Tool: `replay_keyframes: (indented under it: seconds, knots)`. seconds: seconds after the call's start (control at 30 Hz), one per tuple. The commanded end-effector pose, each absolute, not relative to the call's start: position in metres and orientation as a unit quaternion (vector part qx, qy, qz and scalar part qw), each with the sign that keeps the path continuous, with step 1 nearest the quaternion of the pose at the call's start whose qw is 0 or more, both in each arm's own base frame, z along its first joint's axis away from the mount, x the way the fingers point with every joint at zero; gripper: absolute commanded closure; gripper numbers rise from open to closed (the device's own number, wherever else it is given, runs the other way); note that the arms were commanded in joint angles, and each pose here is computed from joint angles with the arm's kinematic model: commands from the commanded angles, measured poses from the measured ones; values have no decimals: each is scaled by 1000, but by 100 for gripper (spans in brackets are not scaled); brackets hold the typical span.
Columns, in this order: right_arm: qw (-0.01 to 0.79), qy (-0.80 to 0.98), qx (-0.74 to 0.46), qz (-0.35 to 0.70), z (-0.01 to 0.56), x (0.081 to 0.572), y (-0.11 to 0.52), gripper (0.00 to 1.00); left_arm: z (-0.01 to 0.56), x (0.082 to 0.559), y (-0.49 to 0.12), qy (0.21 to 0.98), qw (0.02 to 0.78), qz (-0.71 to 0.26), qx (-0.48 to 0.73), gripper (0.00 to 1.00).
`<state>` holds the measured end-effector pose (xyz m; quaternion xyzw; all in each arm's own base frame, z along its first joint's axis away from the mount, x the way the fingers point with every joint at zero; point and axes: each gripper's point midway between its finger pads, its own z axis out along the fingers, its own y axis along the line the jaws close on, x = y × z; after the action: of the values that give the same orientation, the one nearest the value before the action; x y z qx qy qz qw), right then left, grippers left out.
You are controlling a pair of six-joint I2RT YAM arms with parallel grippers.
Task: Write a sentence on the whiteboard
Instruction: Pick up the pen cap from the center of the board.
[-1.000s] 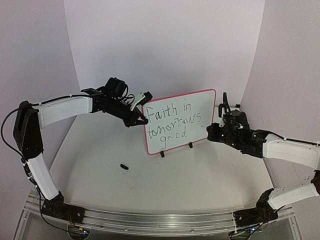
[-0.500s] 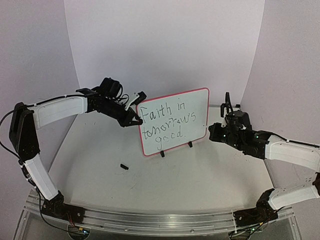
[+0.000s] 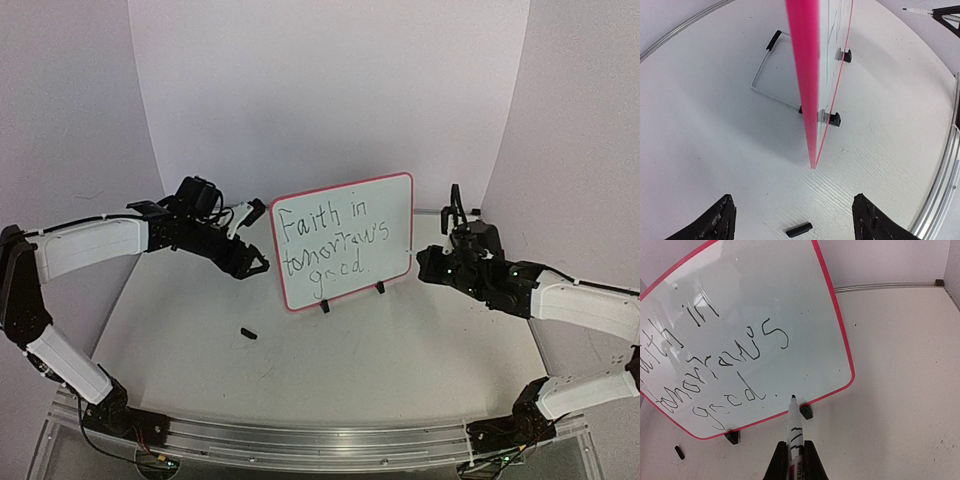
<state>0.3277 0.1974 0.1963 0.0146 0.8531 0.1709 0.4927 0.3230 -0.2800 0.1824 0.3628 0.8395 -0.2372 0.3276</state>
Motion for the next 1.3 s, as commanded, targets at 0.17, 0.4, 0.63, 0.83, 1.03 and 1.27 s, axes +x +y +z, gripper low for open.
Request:
replay_keyframes:
  seconds: [0.17, 0.4, 0.63, 0.83, 1.03, 1.27]
  knots:
    - [512, 836, 17, 196, 222, 325, 198, 100, 211, 315, -247, 837, 414, -220, 284, 18]
    - [489, 843, 12, 225, 219, 314, 203, 100, 185, 304, -230, 859, 411, -251, 176, 14]
    - [477, 844, 67, 235, 211, 303, 187, 100, 138, 286, -245, 860, 367, -304, 183, 15]
    - [467, 846, 68, 249, 207, 295, 186, 100, 105, 290, -262, 868, 324, -308, 217, 17]
    - [447, 853, 49, 265, 203, 294, 199, 100, 76, 292, -275, 881, 273, -316, 222, 21]
    - [431, 862, 30, 267, 197, 297, 210, 100, 48, 276, -276, 893, 223, -317, 228, 22]
